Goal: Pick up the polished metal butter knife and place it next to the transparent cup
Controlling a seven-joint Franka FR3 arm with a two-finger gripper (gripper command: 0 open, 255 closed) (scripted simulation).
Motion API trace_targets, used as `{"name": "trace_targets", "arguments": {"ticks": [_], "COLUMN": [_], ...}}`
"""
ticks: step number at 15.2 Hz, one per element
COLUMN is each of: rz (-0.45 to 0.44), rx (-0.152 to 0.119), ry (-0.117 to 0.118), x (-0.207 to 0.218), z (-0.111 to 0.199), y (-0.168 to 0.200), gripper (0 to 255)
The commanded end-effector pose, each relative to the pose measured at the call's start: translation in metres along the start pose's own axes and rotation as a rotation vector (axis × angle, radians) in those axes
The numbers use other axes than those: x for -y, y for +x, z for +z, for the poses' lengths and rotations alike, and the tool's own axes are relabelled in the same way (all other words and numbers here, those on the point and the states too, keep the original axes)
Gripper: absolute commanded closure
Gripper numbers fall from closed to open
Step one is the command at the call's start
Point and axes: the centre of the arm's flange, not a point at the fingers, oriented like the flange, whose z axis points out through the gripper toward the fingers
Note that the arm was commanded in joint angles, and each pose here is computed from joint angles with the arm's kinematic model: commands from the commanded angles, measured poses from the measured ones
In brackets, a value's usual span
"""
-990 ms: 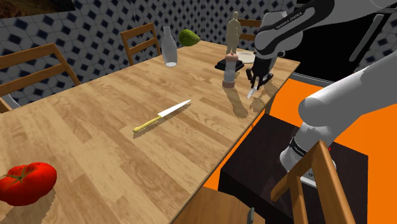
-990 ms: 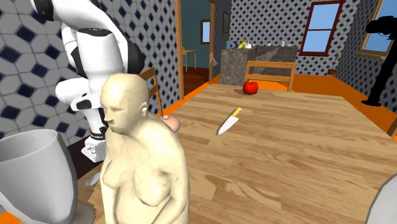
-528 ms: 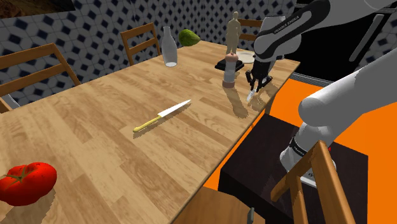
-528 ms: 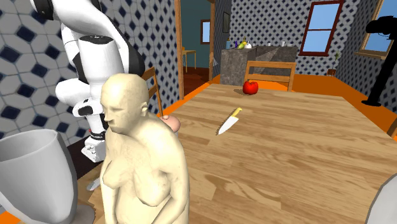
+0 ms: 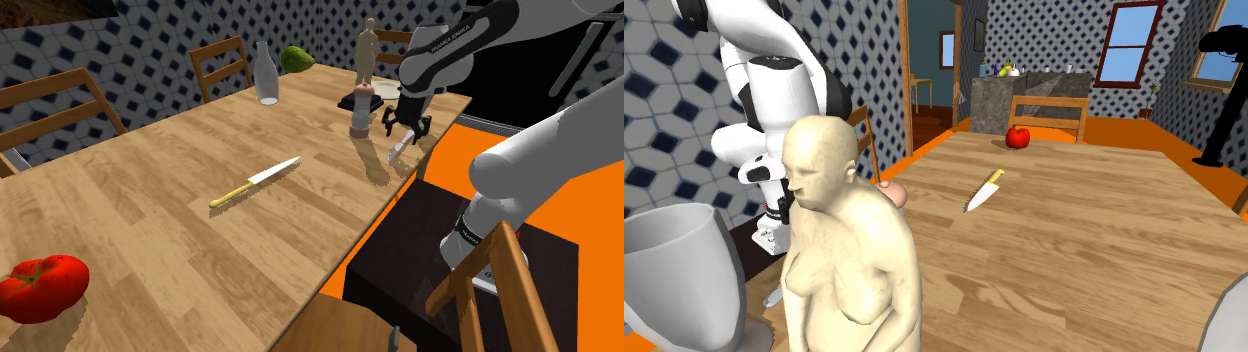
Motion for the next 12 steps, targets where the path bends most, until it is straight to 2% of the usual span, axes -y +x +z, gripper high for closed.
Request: {"name": "trace_targets", "arguments": {"ticks": [1, 4, 12], "rz": [0.0, 0.0, 0.0], "rx": [0.0, 0.0, 0.0], "ry": [0.0, 0.0, 0.0], "x": [0.0, 0.0, 0.0], "z": [-0.013, -0.05, -0.05], "y": [0.0, 0.0, 0.0], "gripper": [0, 0, 0]}}
